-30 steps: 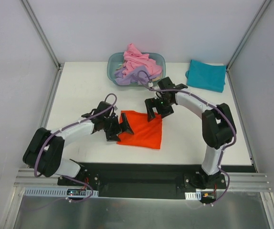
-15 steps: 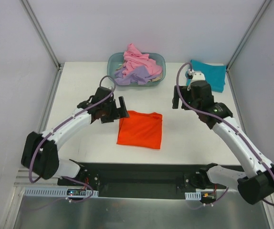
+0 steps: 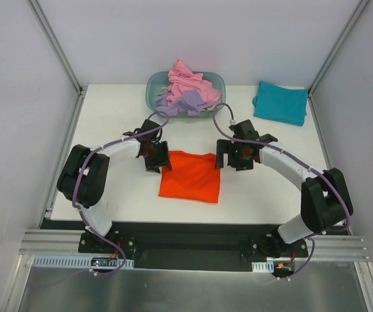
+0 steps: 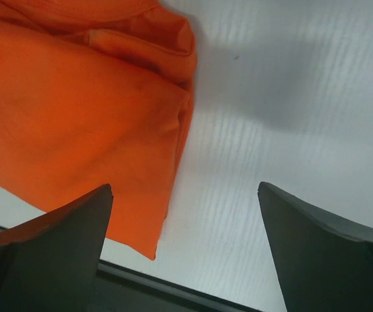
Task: Fold and stack the t-shirts
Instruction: Fold the tshirt, then neatly place the folded tshirt to the corner
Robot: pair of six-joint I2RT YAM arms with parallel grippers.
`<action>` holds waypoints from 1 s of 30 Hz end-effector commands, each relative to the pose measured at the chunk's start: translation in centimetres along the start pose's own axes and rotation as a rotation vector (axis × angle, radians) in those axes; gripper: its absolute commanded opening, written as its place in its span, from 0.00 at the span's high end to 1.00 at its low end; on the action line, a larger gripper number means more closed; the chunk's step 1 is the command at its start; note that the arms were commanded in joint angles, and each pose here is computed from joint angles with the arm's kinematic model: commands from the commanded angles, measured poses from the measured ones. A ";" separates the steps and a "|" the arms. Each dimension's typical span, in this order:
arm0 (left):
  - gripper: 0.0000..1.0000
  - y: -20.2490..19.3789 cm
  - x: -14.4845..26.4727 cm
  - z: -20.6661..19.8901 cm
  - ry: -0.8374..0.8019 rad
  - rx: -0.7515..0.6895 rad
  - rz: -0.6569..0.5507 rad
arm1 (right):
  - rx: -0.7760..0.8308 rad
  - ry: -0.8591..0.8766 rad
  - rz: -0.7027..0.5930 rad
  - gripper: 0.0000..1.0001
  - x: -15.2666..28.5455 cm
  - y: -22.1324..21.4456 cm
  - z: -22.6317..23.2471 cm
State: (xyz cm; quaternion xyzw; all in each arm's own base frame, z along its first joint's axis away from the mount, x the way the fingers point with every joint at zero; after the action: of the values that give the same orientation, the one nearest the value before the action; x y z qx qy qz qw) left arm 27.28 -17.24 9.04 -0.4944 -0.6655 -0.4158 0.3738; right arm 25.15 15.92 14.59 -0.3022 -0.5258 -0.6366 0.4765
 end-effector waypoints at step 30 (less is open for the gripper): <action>0.96 -2.9 -1.0 1.5 -0.017 0.138 -0.008 | -0.099 0.138 0.214 0.62 -6.9 -2.7 2.9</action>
State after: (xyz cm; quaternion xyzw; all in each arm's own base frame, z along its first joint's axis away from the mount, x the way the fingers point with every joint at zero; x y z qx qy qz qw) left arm 26.04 -18.06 7.57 -0.4841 -0.7184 -0.3424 0.3637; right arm 24.05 19.37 8.47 -0.3551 -0.4088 -0.6346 0.5514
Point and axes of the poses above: each gripper's point midway between its finger pads, its own x axis back along the fingers, its own z axis along the line the jaws close on, y = z × x, the point moved 7 cm from there along x, back along the fingers, and after that the axes turned 1 degree about -x, right-handed, at the moved point
